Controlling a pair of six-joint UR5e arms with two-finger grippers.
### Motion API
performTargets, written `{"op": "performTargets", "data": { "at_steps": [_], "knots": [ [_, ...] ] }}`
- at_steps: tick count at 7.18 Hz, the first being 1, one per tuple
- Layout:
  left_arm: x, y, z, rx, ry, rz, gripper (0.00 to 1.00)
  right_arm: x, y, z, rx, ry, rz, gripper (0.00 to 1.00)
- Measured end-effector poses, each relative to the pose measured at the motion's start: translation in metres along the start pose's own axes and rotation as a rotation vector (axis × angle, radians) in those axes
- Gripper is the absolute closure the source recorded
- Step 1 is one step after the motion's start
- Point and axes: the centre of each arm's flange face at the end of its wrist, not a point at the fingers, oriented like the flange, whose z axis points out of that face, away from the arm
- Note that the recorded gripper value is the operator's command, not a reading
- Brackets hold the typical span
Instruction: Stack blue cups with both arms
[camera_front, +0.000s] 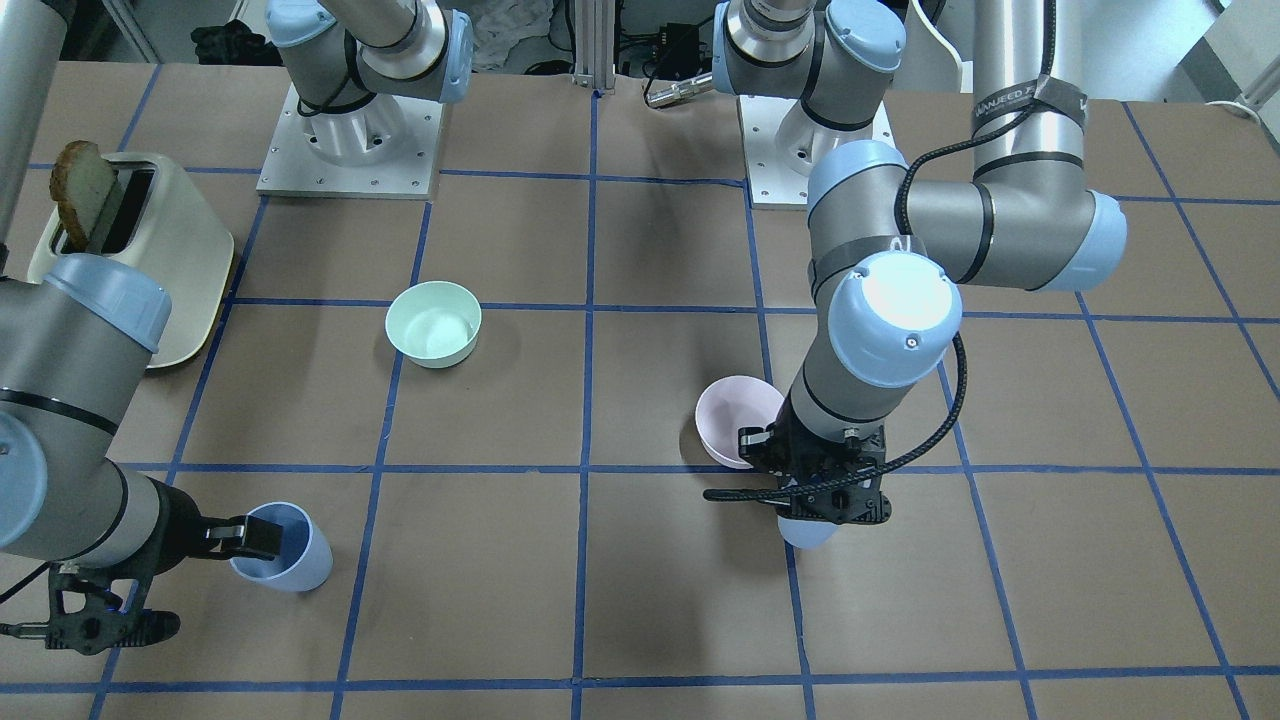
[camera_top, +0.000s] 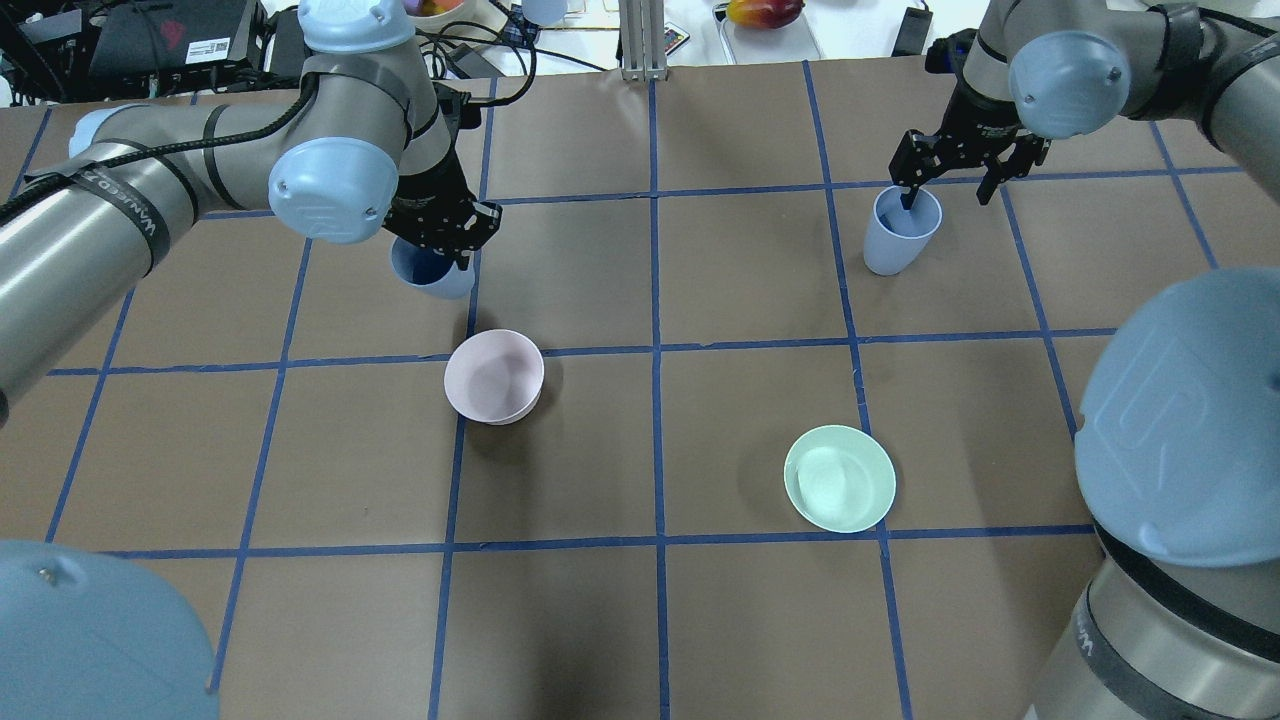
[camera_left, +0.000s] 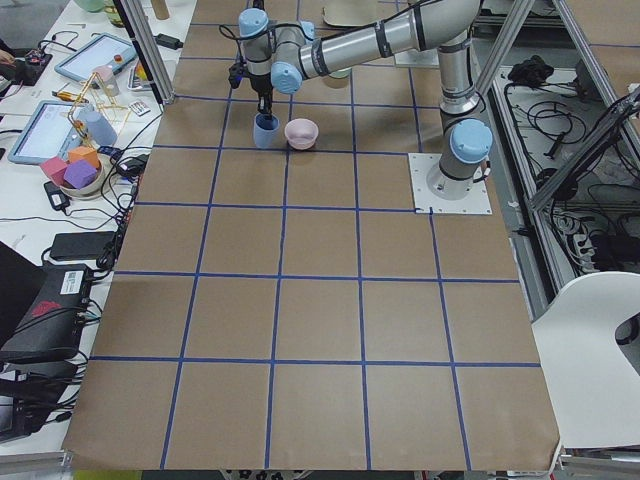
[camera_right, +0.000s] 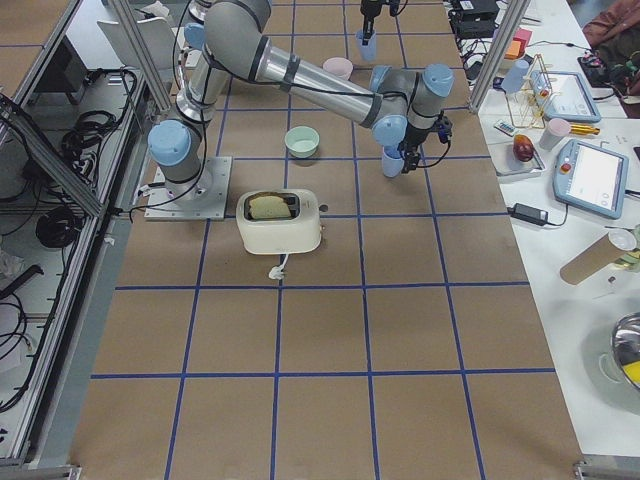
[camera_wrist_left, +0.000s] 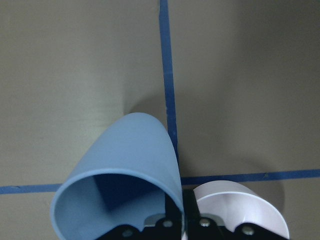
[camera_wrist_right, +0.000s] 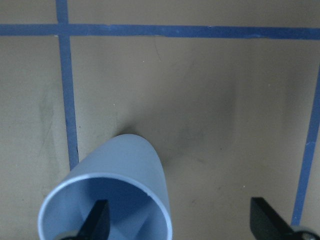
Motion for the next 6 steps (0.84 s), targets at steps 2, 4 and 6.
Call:
{"op": "performTargets", "data": {
  "at_steps": [2,4,6],
  "knots": [
    [0.061,0.003,-0.016,0.032,0.034,-0.074,1.00,-0.001,0.001,0.010,-0.028,-0.012,0.001,0.82],
    [0.137,0.027,-0.006,0.006,0.035,-0.155,1.00,-0.001,0.000,0.016,-0.038,-0.016,0.003,1.00],
    [0.193,0.044,0.020,-0.035,0.040,-0.203,1.00,-0.001,0.001,0.016,-0.056,-0.019,0.004,1.00]
  ]
}}
